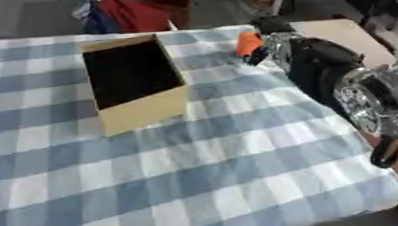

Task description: Pick up objects on the table and place them in the box.

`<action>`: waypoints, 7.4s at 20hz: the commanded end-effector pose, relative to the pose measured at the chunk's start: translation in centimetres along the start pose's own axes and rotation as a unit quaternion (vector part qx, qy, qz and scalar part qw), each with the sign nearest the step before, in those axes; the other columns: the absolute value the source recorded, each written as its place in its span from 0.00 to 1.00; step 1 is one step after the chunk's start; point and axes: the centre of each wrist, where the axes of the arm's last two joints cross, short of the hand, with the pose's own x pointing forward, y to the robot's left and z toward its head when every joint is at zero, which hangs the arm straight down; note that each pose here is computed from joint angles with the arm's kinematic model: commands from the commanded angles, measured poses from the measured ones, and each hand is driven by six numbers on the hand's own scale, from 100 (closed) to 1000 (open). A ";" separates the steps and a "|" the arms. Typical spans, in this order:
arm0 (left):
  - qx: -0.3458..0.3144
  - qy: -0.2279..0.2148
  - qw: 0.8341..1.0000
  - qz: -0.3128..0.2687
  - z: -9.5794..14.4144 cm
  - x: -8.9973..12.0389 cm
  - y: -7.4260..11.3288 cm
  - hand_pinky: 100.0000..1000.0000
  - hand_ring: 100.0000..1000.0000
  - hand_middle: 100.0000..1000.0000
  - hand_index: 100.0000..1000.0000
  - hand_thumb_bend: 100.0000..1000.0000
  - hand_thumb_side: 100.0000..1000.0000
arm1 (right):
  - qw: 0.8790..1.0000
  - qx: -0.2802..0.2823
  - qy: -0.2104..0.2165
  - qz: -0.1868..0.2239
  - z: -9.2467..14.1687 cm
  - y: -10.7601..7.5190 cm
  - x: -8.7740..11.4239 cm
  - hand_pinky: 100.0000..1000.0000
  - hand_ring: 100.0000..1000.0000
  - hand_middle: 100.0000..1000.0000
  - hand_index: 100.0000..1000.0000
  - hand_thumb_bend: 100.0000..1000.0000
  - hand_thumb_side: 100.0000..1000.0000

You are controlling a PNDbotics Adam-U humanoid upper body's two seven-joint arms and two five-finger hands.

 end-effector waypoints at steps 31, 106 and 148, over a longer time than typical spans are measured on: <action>0.007 -0.016 1.000 0.000 -0.4 0.5 0.0 0.79 0.60 0.55 0.74 0.00 0.53 | 0.999 -0.041 0.035 -0.001 -0.1 -0.8 -2.0 0.73 0.80 0.84 0.92 0.00 0.29; 0.027 -0.004 1.000 -0.004 -0.3 0.4 0.5 0.80 0.61 0.56 0.74 0.00 0.54 | 0.775 -0.118 -0.603 0.150 2.1 -7.9 14.7 0.63 0.64 0.71 0.80 0.17 0.32; 0.045 0.015 0.999 -0.012 0.0 0.2 0.9 0.80 0.61 0.56 0.74 0.00 0.56 | 0.901 -0.214 -0.377 -0.003 1.3 -16.0 2.6 0.73 0.74 0.89 0.98 0.77 0.43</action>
